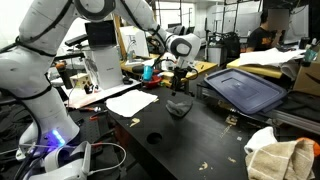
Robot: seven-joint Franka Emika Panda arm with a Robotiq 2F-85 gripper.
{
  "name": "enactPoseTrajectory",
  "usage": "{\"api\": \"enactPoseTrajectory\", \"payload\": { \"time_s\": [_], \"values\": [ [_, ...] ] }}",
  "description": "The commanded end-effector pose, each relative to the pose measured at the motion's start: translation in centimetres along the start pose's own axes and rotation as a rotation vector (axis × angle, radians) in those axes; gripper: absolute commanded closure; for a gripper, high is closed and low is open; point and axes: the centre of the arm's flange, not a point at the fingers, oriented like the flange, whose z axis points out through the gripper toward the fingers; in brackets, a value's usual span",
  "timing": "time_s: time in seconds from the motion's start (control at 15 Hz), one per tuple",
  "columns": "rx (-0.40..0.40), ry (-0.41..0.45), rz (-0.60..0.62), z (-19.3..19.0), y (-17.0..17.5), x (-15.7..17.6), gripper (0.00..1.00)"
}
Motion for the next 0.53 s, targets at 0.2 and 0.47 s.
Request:
{"api": "enactPoseTrajectory", "payload": {
  "time_s": [0.2,0.47],
  "values": [
    [-0.04,0.066,0.242,5.3,2.3,-3.5,0.0],
    [-0.053,0.029,0.303,6.2,2.9,-5.0,0.42]
  ]
}}
